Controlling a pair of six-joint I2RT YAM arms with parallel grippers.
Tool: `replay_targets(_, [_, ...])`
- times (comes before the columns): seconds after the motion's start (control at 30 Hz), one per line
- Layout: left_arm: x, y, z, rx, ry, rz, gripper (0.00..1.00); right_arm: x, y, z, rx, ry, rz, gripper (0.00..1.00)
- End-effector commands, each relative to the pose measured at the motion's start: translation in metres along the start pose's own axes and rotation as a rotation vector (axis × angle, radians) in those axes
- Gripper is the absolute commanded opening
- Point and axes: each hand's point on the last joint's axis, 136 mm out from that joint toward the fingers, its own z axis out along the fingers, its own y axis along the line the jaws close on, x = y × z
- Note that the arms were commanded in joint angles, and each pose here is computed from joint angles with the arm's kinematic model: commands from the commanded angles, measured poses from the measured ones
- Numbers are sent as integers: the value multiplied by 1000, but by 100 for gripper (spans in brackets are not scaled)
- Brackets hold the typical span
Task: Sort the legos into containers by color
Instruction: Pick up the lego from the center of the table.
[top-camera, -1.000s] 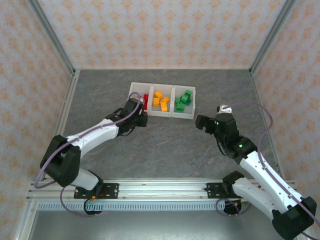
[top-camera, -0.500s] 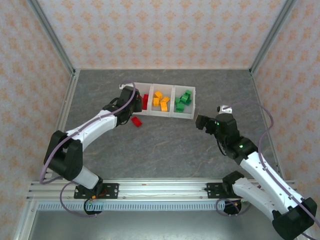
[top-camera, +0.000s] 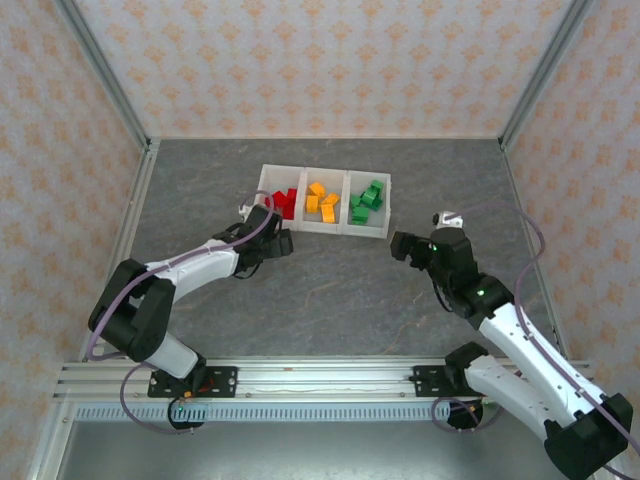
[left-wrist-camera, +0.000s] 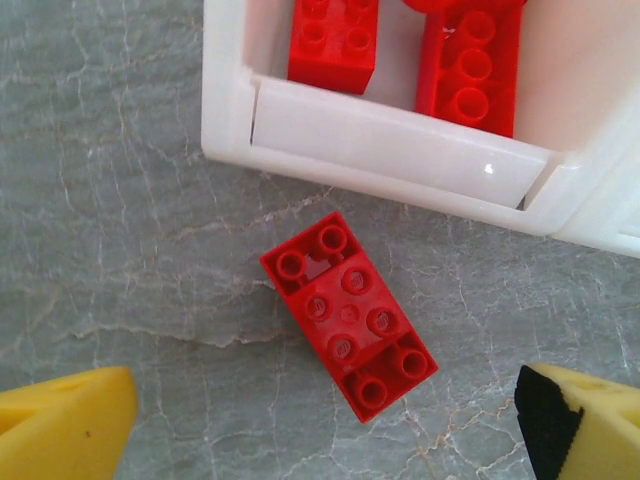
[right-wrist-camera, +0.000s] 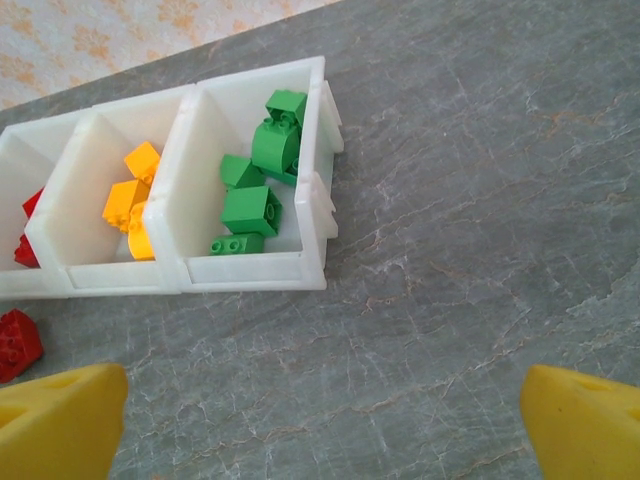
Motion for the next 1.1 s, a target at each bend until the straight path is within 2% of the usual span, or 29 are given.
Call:
replay_targets(0.0, [0, 4, 11, -53, -41, -133, 99, -1, 4, 3, -19, -8, 27, 100])
replay_targets(0.3, [-5, 3, 32, -102, -105, -262, 93, 4, -2, -3, -10, -9, 15, 100])
replay_targets(0.57, [-6, -2, 53, -147, -86, -240, 85, 6, 0, 2, -19, -1, 13, 100])
replay_targets(0.67, [-1, -3, 59, -153, -65, -221, 77, 6, 1, 3, -21, -1, 10, 100])
replay_targets(0.77, [3, 1, 63, -168, -56, -215, 61, 6, 1, 5, -21, 1, 8, 100])
replay_targets(0.93, [12, 9, 69, -201, -42, -203, 54, 7, 2, 7, -21, 10, 5, 100])
replay_targets(1.07, [14, 11, 67, -198, -40, -189, 41, 5, 3, 6, -21, 6, 4, 100])
